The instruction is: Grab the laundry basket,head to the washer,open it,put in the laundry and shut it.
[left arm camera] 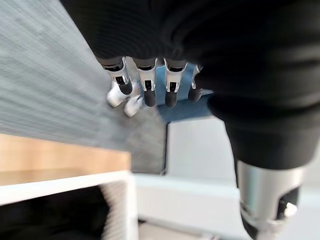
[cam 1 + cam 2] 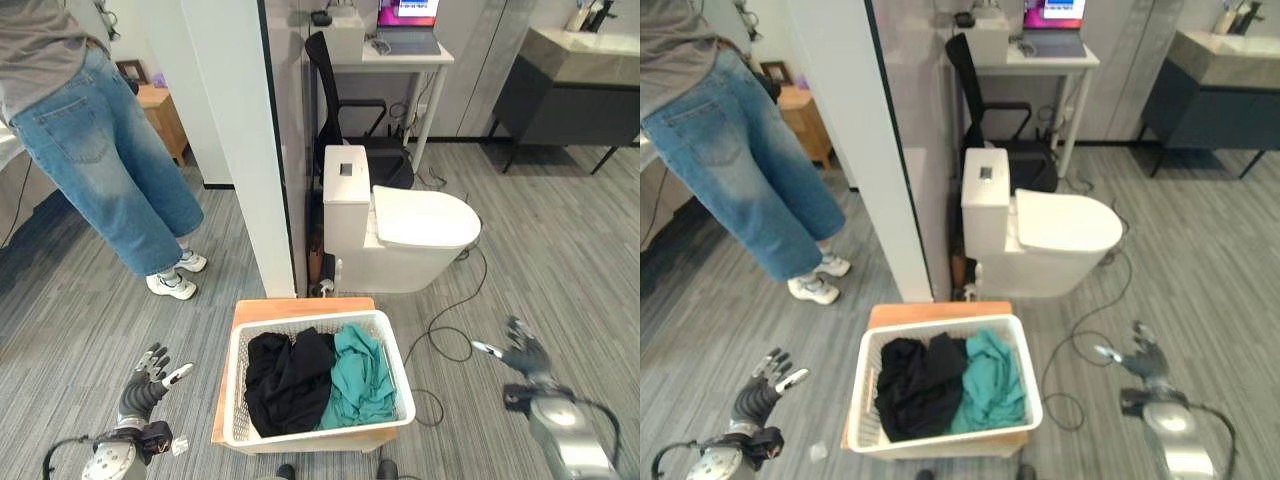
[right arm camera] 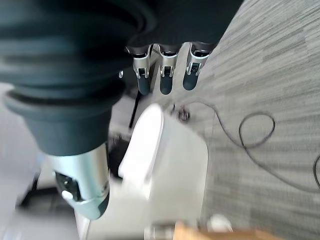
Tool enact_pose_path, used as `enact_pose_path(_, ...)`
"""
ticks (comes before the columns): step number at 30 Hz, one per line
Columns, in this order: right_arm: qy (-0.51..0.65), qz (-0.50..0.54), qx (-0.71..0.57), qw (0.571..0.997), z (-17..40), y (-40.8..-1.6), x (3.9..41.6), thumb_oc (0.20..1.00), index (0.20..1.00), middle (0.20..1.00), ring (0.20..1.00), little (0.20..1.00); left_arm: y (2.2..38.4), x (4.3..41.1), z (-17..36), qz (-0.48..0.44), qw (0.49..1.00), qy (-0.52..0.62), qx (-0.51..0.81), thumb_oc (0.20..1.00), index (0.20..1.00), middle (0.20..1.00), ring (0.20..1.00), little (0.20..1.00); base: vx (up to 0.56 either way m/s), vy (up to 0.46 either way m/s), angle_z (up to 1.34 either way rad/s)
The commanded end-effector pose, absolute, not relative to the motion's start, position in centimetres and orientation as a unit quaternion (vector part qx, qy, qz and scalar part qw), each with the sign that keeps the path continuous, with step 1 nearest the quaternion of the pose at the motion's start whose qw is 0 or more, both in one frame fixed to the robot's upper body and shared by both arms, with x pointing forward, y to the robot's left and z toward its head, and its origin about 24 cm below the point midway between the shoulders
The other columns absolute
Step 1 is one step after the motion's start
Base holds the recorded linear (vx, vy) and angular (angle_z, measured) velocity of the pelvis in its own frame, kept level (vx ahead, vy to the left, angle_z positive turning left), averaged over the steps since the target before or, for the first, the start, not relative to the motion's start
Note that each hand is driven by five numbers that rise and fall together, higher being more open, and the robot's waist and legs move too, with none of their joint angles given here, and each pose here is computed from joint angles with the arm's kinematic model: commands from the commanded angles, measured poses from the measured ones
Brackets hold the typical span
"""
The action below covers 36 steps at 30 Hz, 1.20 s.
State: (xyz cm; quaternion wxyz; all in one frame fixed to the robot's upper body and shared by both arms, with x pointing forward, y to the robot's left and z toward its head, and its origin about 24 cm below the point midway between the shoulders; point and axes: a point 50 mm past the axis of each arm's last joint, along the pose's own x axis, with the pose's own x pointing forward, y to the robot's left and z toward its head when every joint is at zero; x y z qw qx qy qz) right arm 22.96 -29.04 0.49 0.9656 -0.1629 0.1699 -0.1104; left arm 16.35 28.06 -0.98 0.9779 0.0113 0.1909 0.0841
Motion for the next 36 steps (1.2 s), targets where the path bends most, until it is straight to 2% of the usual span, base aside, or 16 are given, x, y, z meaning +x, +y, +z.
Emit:
enact_pose_path(1,0.11,-0.095,-0.189,0.971,3.7,-28.9,26.0,1.0,1.0,1.0,1.0,1.0,28.8,18.6,1.2,0.08,0.986,0.148,-0.005,1.0,1.0,1.0,1.0,1.0,-0.16,0.01,0.06)
enact_pose_path(2,0.102,-0.081,-0.189,0.973,4.0,-28.0,26.9,1.0,1.0,1.0,1.0,1.0,28.7,19.9,1.7,0.064,0.987,0.146,0.011,1.0,1.0,1.0,1.0,1.0,-0.17,0.003,0.07)
enact_pose_path(8,0.066,-0.042,-0.213,0.974,5.9,-25.5,29.3,1.0,1.0,1.0,1.0,1.0,27.7,22.3,2.4,-0.001,0.985,0.171,0.008,1.0,1.0,1.0,1.0,1.0,-0.13,0.002,0.08)
enact_pose_path(15,0.046,-0.004,-0.182,0.982,5.9,-22.3,29.7,1.0,1.0,1.0,1.0,1.0,27.8,22.5,4.1,-0.056,0.975,0.215,0.006,1.0,1.0,1.0,1.0,1.0,-0.08,0.01,-0.02)
enact_pose_path(25,0.019,0.003,-0.175,0.984,6.5,-21.5,29.0,1.0,1.0,1.0,1.0,1.0,26.4,23.3,2.9,-0.027,0.979,0.201,0.003,1.0,1.0,1.0,1.0,1.0,-0.04,0.007,0.0)
enact_pose_path(36,-0.023,-0.018,-0.179,0.983,7.8,-20.7,29.0,1.0,1.0,1.0,1.0,1.0,23.5,26.4,0.9,0.018,0.985,0.17,-0.002,1.0,1.0,1.0,1.0,1.0,-0.01,-0.003,0.0)
